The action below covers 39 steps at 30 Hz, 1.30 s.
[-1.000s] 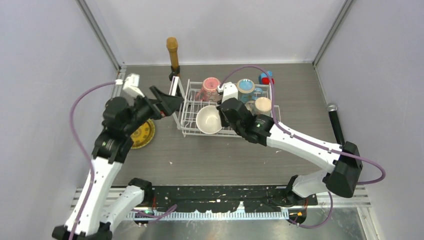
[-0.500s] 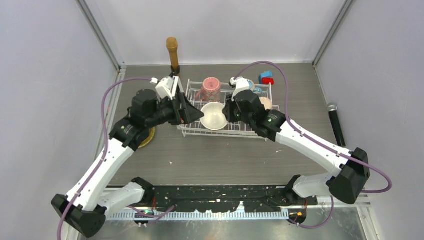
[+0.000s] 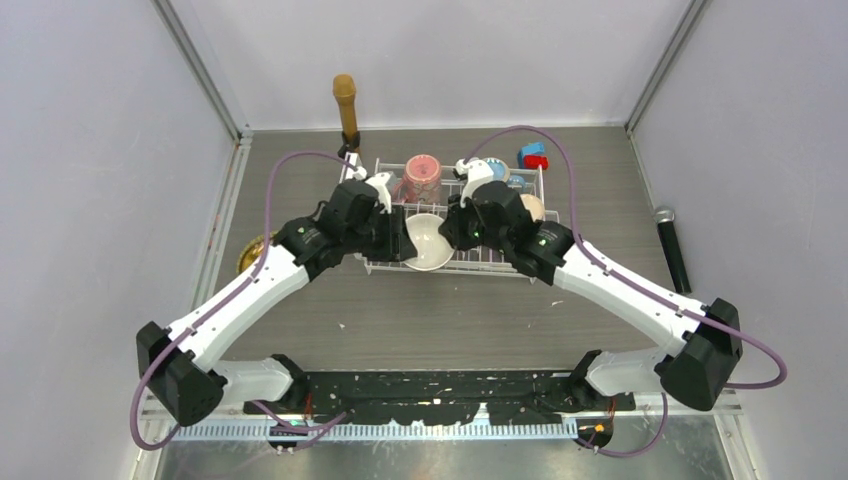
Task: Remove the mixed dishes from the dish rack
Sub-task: Pick up the bowl from the dish rack, then place the bowl at the center of the board.
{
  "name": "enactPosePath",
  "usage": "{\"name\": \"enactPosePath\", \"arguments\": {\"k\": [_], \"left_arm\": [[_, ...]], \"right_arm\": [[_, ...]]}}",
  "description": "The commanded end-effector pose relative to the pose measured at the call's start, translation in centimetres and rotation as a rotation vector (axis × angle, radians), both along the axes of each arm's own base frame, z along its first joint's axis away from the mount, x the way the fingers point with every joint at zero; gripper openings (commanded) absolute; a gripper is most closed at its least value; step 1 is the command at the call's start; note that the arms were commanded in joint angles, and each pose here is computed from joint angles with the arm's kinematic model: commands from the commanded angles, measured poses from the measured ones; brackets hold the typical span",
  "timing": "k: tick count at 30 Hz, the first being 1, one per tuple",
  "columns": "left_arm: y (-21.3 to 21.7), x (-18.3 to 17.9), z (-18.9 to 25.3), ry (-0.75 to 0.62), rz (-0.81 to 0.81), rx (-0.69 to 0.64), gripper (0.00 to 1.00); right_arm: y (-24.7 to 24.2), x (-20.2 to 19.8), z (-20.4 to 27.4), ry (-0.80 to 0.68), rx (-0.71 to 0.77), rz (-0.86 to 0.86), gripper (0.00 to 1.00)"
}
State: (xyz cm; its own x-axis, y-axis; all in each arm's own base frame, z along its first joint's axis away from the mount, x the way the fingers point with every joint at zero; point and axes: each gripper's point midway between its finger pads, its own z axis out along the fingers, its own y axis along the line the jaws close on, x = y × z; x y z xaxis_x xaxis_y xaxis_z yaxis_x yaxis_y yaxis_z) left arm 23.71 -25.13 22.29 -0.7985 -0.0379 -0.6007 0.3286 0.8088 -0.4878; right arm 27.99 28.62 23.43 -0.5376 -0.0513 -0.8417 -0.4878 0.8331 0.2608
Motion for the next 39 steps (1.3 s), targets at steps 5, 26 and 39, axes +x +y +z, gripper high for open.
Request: {"name": "enactPosePath", "arguments": {"k": [5, 26, 39], "left_arm": [[-0.5, -0.1, 0.3, -0.049, -0.044, 0.101, 0.0], [9.8, -8.4, -10.4, 0.188, 0.15, 0.321, 0.0], [15.5, -8.4, -15.6, 0.214, 0.544, 0.434, 0.0]], "right_arm": [[1.1, -0.5, 5.3, -0.113, 0.148, 0.055, 0.12], [-3.5, 0.9, 7.3, -0.217, 0.229, -0.183, 1.0], [-5.5, 2.1, 6.7, -0.254, 0.215, -0.301, 1.0]]}}
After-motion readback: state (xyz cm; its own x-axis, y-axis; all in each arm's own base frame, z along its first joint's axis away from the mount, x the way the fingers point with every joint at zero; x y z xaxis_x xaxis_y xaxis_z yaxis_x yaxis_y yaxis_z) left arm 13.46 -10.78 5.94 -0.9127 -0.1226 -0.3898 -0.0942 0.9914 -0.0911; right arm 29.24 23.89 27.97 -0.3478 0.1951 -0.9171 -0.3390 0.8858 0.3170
